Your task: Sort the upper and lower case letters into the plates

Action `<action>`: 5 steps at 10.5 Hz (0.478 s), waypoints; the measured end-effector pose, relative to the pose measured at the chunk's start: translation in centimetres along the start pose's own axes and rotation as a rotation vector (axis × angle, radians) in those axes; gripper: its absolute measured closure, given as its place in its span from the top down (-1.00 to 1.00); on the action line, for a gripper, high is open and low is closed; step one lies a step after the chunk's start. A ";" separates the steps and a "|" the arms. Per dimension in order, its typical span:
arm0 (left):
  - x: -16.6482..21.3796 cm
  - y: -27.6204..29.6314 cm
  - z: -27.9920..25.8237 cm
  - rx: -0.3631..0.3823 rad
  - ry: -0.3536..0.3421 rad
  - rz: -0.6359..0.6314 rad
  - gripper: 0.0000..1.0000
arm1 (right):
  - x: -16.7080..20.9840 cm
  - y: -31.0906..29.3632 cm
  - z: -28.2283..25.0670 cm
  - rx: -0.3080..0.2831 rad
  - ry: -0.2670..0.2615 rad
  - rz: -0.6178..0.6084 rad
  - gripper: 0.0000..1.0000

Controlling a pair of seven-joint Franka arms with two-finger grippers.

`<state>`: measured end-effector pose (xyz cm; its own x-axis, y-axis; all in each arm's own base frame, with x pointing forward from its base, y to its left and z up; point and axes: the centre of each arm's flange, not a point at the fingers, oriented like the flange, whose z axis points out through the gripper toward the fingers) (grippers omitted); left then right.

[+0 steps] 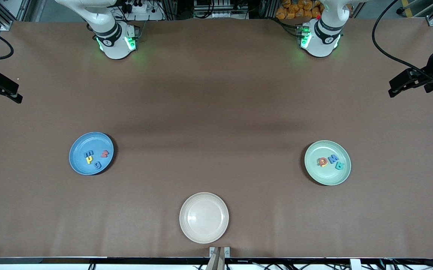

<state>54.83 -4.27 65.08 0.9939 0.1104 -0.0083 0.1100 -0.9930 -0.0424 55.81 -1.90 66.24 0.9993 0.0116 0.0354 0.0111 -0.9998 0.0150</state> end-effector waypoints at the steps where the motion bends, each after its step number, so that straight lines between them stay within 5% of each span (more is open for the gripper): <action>1: 0.0 0.0 0.0 0.000 0.000 0.012 1.00 | 0.0 0.0 0.0 0.000 -0.003 -0.001 1.00; 5: 0.0 0.0 0.0 0.000 0.000 0.065 1.00 | 0.0 -0.4 0.0 -0.001 -0.004 -0.007 1.00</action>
<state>54.84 -4.23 65.06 0.9989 0.0454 -0.0115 0.0449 -0.9981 -0.0418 55.77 -1.52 66.19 0.9994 0.0184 0.0309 0.0179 -0.9997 0.0164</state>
